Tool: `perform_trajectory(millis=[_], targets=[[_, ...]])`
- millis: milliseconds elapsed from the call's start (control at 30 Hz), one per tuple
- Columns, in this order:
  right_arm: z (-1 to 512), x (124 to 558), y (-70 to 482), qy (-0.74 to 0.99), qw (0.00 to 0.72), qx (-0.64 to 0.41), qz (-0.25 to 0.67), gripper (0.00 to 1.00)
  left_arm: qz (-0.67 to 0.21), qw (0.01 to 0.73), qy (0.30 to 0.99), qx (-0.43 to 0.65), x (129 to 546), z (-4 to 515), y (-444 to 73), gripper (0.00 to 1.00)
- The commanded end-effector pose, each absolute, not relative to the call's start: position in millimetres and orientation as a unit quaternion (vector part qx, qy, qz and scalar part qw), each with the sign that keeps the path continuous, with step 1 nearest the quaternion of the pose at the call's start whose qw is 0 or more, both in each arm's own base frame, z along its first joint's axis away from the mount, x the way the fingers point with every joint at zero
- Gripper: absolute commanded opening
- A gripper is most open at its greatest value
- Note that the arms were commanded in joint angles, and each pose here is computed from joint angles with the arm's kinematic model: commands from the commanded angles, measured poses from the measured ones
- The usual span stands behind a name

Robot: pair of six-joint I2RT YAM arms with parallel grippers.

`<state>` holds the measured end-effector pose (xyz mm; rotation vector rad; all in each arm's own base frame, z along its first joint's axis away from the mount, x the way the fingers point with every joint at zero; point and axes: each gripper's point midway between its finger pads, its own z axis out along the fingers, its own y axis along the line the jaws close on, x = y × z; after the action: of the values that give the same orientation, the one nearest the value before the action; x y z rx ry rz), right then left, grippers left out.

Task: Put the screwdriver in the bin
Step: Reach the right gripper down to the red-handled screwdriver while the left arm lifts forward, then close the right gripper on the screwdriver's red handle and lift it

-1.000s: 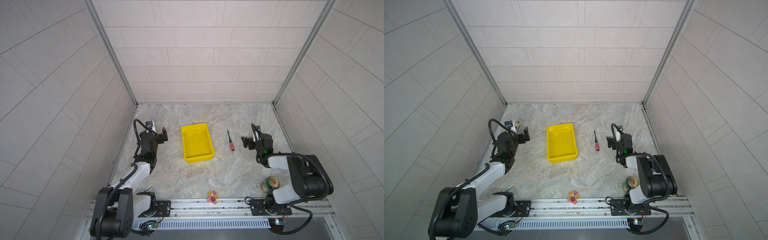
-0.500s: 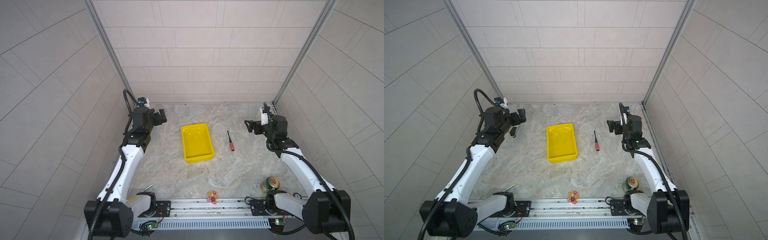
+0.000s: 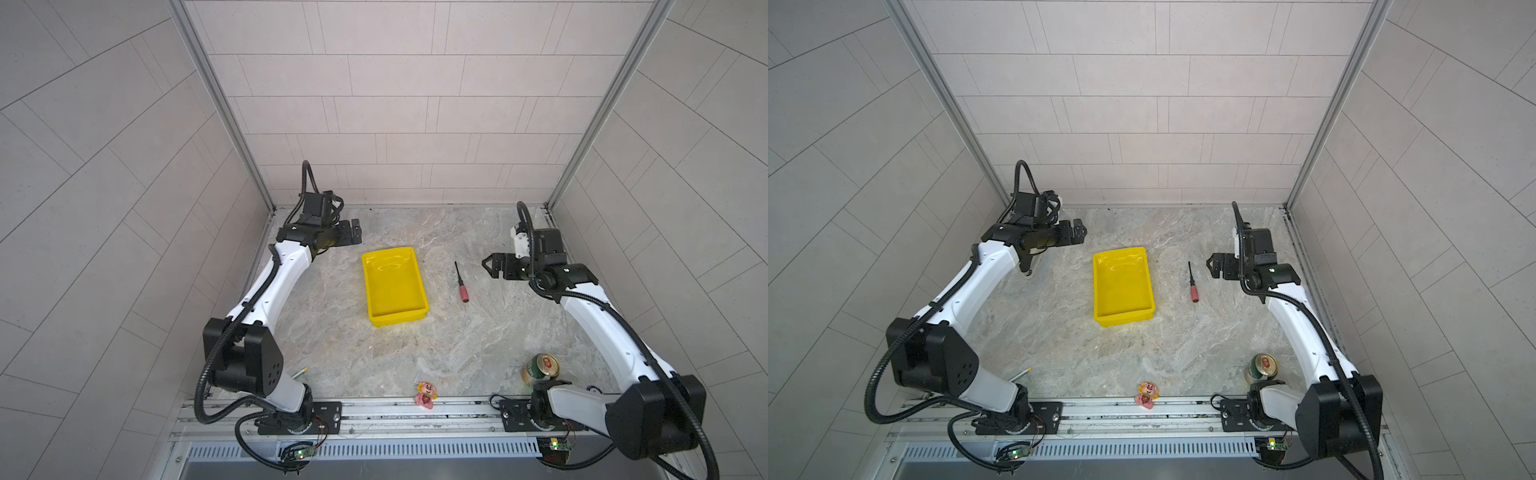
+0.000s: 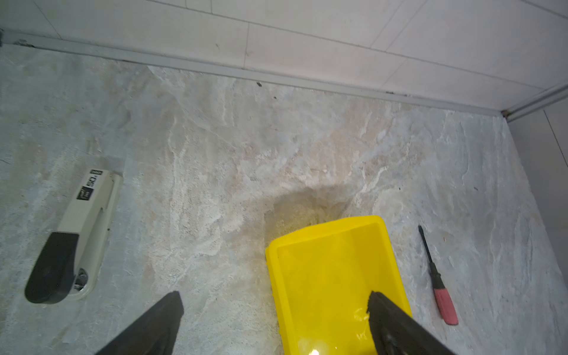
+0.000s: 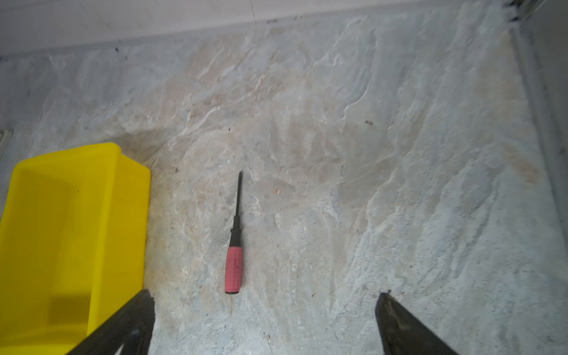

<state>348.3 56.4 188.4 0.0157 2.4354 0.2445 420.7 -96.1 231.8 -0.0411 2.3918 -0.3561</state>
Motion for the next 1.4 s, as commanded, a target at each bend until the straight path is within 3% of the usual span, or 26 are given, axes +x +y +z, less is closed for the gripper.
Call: perform_trajectory(millis=[0,333,467,733,1367], targets=[[174.9,345.3,80.9,0.953,0.287,-0.012,0.091,0.99,-0.128,0.337,0.933,-0.021,410.6,222.0,-91.4,1.00],[113.4,364.6,110.5,0.975,0.221,-0.001,0.033,0.91,-0.105,0.330,0.938,-0.023,401.9,214.2,-87.4,1.00],[89.1,363.8,109.7,0.980,0.200,0.003,0.010,0.83,-0.106,0.336,0.936,-0.026,400.2,215.9,-86.7,1.00],[56.7,364.0,118.6,0.983,0.181,0.007,0.001,0.55,-0.111,0.334,0.936,-0.024,399.7,213.1,-90.5,1.00],[28.4,369.3,122.5,0.987,0.162,0.001,-0.009,0.24,-0.064,0.345,0.936,-0.024,397.3,218.8,-74.0,1.00]])
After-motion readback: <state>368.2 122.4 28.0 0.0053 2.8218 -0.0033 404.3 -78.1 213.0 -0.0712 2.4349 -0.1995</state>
